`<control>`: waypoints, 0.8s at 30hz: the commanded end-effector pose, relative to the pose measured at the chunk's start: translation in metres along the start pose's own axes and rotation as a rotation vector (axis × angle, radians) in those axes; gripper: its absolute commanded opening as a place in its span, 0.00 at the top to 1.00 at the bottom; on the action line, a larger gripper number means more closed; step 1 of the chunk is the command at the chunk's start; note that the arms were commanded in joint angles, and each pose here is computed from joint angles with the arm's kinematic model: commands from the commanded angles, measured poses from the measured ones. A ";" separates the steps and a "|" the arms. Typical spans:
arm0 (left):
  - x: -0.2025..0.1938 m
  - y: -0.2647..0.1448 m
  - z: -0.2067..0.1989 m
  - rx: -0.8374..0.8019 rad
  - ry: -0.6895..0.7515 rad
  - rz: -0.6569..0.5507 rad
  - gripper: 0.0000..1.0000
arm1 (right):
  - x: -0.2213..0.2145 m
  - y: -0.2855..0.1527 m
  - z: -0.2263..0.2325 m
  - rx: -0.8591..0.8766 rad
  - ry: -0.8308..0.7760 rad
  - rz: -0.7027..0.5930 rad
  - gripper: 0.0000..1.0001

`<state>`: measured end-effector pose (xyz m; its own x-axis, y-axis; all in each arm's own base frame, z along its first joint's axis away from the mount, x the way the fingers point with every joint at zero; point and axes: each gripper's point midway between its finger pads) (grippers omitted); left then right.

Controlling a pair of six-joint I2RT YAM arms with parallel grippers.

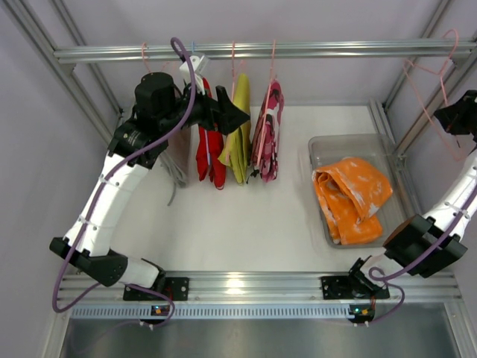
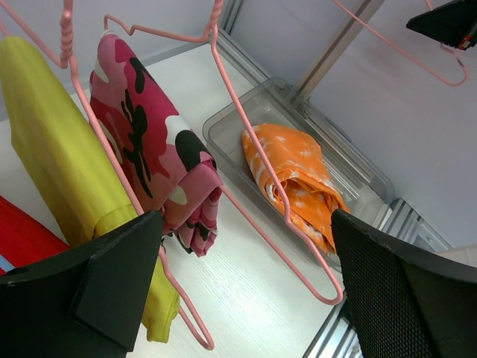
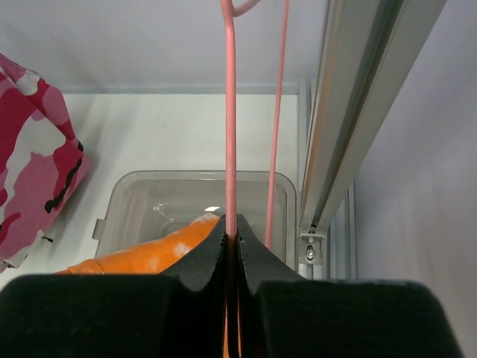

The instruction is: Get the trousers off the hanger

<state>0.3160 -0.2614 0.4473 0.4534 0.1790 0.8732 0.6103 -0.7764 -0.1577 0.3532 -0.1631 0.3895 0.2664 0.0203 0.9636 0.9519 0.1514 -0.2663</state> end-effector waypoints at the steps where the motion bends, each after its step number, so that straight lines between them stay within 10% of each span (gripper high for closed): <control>1: 0.015 -0.008 -0.011 -0.036 0.024 -0.054 0.01 | 0.019 -0.002 -0.010 -0.015 -0.109 -0.054 0.93; 13: 0.006 -0.017 -0.022 -0.111 -0.011 -0.025 0.01 | 0.043 -0.052 0.065 0.059 -0.171 -0.128 0.04; 24: 0.021 -0.033 -0.007 -0.093 -0.074 -0.086 0.01 | 0.069 -0.072 0.176 0.298 -0.004 -0.174 0.02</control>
<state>0.3027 -0.2433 0.4475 0.5001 0.2197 0.8376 0.5806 -0.8028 -0.1361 0.2768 -0.0369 0.4872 0.0393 0.0765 0.9963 0.9486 0.3106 -0.0612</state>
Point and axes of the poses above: each gripper's point midway between its finger pads, its own y axis out along the fingers, its own z axis along the line the jaws close on, x = y × z, and after that the axes turned 6 degrees about -y, right-handed
